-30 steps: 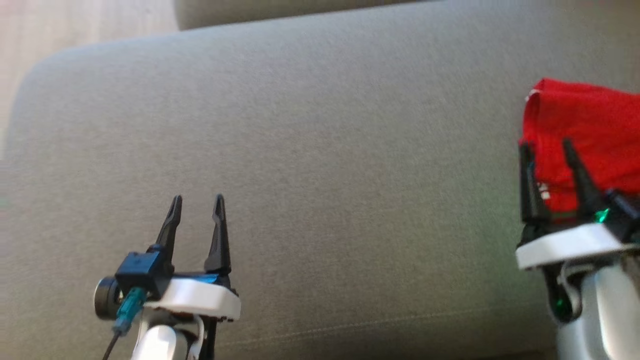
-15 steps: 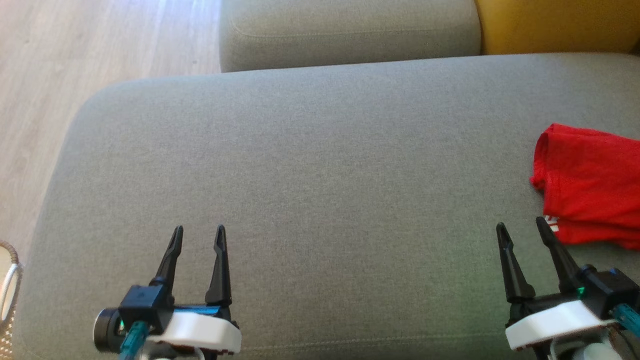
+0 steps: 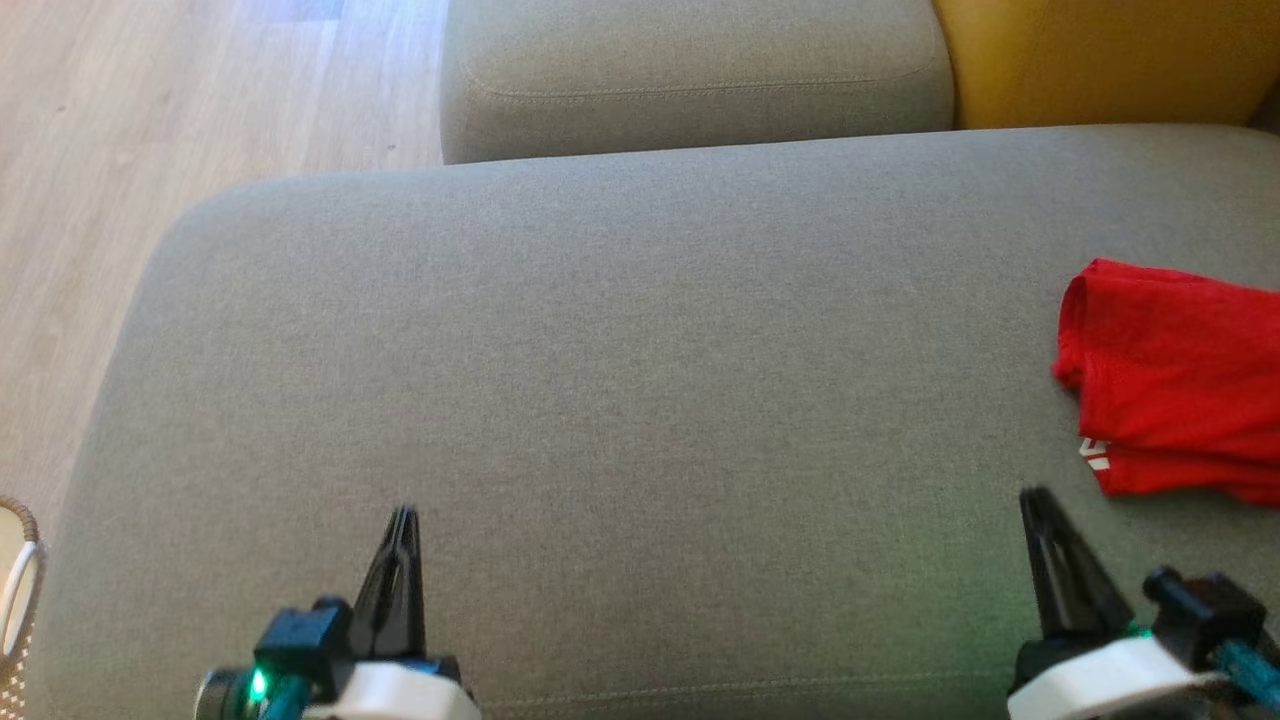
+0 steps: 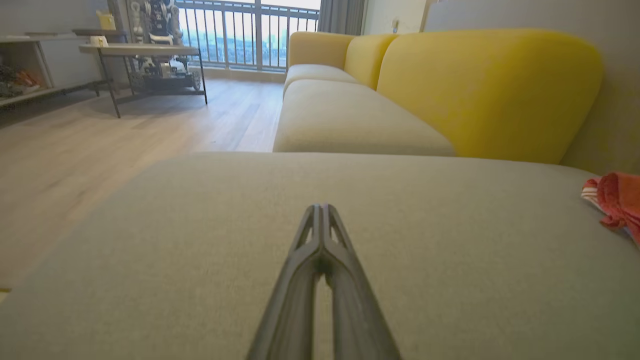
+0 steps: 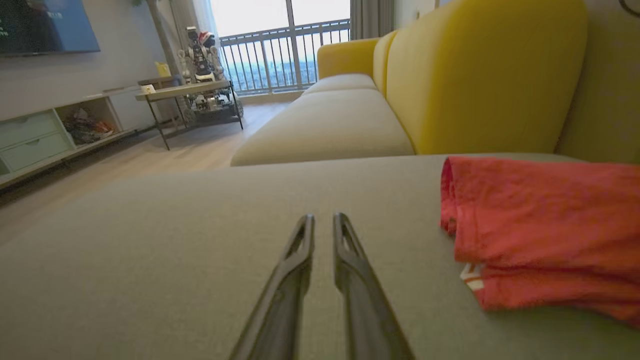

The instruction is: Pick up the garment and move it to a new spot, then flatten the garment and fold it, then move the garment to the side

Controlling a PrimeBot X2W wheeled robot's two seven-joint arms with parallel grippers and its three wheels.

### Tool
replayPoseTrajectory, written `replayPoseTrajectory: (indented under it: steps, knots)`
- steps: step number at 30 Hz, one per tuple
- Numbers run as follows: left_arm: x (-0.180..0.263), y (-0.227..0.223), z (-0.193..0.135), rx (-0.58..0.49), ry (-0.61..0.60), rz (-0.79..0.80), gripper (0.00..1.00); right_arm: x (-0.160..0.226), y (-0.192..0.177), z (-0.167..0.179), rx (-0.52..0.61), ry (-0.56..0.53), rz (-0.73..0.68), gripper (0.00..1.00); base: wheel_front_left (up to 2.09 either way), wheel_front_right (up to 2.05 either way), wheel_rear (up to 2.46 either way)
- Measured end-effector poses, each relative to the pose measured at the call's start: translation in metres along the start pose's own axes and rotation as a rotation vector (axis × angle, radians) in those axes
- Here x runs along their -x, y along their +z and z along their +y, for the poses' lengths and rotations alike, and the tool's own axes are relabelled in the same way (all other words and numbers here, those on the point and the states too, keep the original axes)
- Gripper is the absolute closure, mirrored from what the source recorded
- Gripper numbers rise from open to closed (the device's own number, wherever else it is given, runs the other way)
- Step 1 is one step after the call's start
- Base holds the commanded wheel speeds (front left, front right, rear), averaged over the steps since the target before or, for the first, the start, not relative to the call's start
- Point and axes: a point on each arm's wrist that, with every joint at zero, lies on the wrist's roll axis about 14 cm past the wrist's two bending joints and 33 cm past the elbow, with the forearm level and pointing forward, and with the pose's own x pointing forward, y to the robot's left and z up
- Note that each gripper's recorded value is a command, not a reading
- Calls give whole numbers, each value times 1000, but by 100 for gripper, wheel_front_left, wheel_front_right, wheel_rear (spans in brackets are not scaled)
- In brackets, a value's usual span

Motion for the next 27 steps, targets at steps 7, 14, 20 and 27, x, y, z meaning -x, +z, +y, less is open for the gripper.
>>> replayPoseTrajectory:
  steps: [7,14,20,27]
  knots:
    - [6,-15,4,76,22,60,100,5,-11,-4,-73,-25,38,100,0,0,0]
    - [6,-21,7,158,36,89,100,6,-15,-7,-153,-49,52,100,0,0,0]
    - [4,-24,11,228,50,110,100,6,-19,-10,-221,-67,69,100,0,0,0]
    - [1,-29,16,318,71,134,100,2,-19,-12,-316,-86,70,100,0,0,0]
